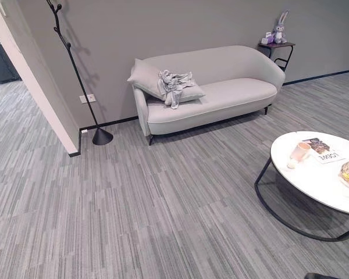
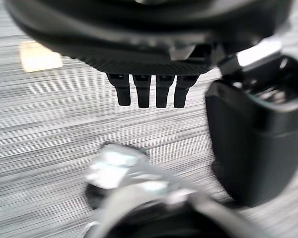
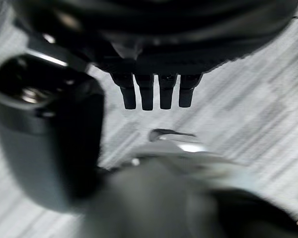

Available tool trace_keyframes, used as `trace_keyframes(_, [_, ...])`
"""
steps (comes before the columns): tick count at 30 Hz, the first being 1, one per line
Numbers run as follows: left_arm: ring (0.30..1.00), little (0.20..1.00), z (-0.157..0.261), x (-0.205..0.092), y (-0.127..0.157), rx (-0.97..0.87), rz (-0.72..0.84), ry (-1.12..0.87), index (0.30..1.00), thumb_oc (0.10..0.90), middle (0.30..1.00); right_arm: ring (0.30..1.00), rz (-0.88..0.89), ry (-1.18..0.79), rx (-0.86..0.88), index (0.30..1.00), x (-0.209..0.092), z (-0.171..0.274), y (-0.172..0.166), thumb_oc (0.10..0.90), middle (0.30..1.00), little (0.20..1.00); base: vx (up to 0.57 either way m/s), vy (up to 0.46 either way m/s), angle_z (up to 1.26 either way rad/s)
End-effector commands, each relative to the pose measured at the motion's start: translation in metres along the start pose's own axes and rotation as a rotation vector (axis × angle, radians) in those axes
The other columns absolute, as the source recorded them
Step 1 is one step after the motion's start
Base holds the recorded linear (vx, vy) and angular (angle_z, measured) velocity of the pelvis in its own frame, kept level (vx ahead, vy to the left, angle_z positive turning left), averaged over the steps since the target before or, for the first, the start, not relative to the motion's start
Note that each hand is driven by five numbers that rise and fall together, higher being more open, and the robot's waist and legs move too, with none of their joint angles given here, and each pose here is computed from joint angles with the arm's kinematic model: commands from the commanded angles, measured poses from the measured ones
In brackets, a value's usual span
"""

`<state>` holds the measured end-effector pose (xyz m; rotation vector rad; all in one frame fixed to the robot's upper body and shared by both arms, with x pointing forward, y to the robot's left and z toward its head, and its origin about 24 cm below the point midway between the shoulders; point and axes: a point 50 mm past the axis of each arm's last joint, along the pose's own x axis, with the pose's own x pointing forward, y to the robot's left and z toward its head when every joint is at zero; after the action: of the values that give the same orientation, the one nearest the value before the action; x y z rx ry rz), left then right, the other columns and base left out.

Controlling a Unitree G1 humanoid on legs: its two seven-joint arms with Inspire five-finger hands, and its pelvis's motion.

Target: Hang the clothes on the sofa on the clothes rack.

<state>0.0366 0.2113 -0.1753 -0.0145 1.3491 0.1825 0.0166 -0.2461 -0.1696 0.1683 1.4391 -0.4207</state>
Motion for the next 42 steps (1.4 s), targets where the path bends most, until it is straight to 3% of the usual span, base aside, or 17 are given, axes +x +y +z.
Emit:
trace_keyframes(1, [0.9, 0.9, -0.002, 0.001, -0.017, 0.035, -0.063, 0.026, 0.9, 0.8, 0.9, 0.9, 0.018, 0.05, 0.005, 0.9, 0.0, -0.004, 0.015, 0.8, 0.9, 0.9, 0.0, 0.0, 0.0])
trace_keyframes(8, [0.9, 0.9, -0.004, 0.0, -0.022, 0.1, -0.1, 0.034, 0.9, 0.8, 0.9, 0.9, -0.018, 0.05, -0.041, 0.9, 0.0, 0.003, 0.006, 0.8, 0.9, 0.9, 0.01, 0.001, -0.02])
trace_keyframes(15, [0.9, 0.9, 0.001, 0.001, -0.036, 0.292, -0.174, 0.016, 0.9, 0.8, 0.9, 0.9, -0.051, 0.065, -0.166, 0.9, -0.002, 0.006, -0.009, 0.8, 0.9, 0.9, 0.0, 0.012, -0.1])
trace_keyframes(26, [0.9, 0.9, 0.018, 0.002, -0.029, 0.348, -0.149, -0.036, 0.9, 0.8, 0.9, 0.9, -0.09, 0.023, -0.28, 0.9, -0.004, 0.022, -0.027, 0.8, 0.9, 0.9, 0.0, 0.005, -0.03])
trace_keyframes(42, [0.9, 0.9, 0.016, 0.002, -0.017, 0.38, -0.106, -0.024, 0.9, 0.8, 0.9, 0.9, -0.028, -0.002, -0.28, 0.9, -0.002, 0.029, -0.009, 0.8, 0.9, 0.9, 0.02, 0.03, 0.03])
